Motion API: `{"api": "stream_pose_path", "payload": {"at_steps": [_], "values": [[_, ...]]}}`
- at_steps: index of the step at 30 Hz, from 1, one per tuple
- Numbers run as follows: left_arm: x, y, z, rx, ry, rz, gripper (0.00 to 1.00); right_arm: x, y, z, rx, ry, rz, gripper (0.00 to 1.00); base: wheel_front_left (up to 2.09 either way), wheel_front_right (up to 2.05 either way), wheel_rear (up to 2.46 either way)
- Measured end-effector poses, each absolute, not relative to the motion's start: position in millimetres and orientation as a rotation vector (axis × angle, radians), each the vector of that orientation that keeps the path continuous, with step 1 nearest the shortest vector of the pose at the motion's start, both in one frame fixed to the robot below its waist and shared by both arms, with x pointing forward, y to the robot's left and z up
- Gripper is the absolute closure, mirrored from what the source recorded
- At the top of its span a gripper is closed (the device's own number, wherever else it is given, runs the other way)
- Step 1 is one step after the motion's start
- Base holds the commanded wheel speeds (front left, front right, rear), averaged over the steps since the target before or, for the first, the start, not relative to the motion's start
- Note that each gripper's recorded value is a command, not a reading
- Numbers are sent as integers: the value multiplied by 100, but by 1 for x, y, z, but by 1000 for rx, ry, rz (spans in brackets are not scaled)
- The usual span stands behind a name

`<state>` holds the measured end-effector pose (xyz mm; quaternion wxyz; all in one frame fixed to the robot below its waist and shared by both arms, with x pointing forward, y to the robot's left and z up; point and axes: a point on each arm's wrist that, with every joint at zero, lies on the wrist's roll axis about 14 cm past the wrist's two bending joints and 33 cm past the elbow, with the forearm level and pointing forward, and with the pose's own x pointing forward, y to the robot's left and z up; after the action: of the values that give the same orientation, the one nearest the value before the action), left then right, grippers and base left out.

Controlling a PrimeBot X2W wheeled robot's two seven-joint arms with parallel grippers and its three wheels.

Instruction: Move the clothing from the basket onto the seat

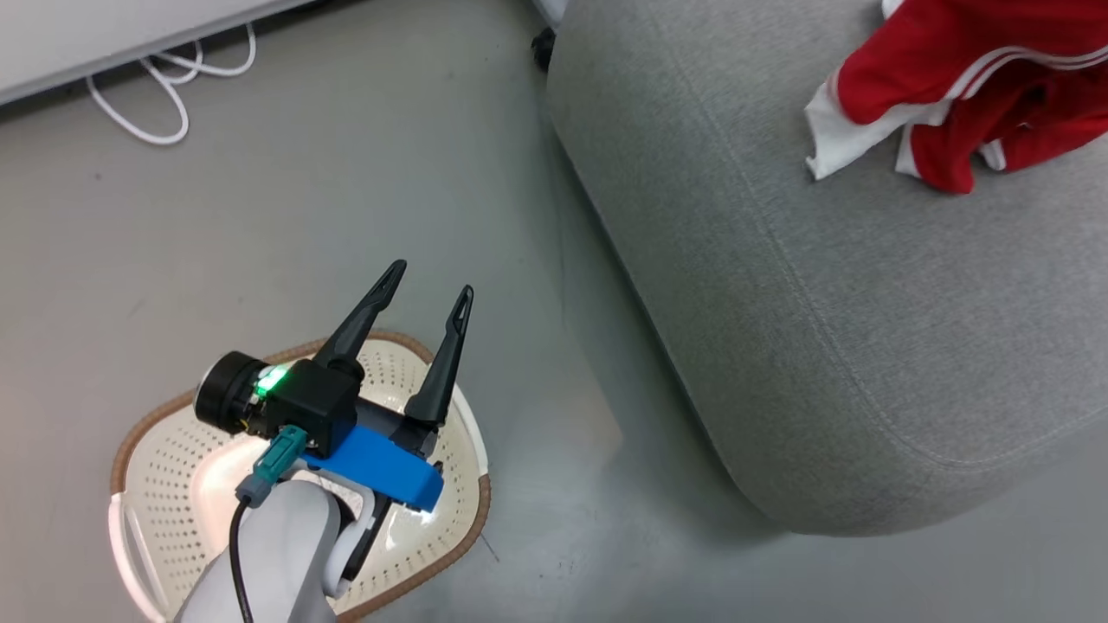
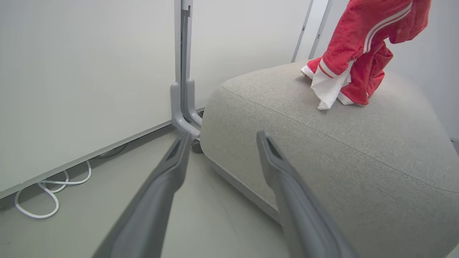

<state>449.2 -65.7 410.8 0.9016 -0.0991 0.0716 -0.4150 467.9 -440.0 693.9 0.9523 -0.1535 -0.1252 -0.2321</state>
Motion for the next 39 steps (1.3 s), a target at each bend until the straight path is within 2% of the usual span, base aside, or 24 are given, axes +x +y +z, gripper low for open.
{"api": "stream_pose_path", "payload": {"at_steps": [5, 10, 16, 22, 23, 24, 25, 26, 27, 39], "values": [[464, -52, 395, -203, 155, -827, 0, 478, -469, 666, -334, -217, -550, 100, 0, 0, 0], [477, -38, 378, -203, 166, -792, 0, 488, -487, 581, -286, -59, -597, 100, 0, 0, 0], [484, -24, 366, -218, 183, -741, 0, 496, -476, 470, -170, 164, -595, 100, 0, 0, 0], [487, -17, 359, -224, 191, -717, 0, 496, -476, 430, -127, 245, -611, 100, 0, 0, 0], [487, -17, 359, -225, 192, -715, 0, 497, -476, 428, -126, 247, -611, 94, 0, 0, 0], [487, -16, 359, -225, 192, -713, 0, 499, -476, 429, -130, 243, -610, 77, 0, 0, 0], [488, -16, 359, -225, 191, -711, 0, 500, -476, 430, -137, 240, -606, 50, 0, 0, 0], [488, -16, 360, -226, 189, -710, 0, 500, -476, 430, -137, 239, -605, 9, 0, 0, 0], [488, -16, 361, -226, 188, -710, 0, 501, -476, 430, -135, 238, -604, 0, 0, 0, 0], [489, -16, 369, -226, 171, -704, 0, 502, -476, 434, -144, 242, -591, 0, 0, 0, 0]]}}
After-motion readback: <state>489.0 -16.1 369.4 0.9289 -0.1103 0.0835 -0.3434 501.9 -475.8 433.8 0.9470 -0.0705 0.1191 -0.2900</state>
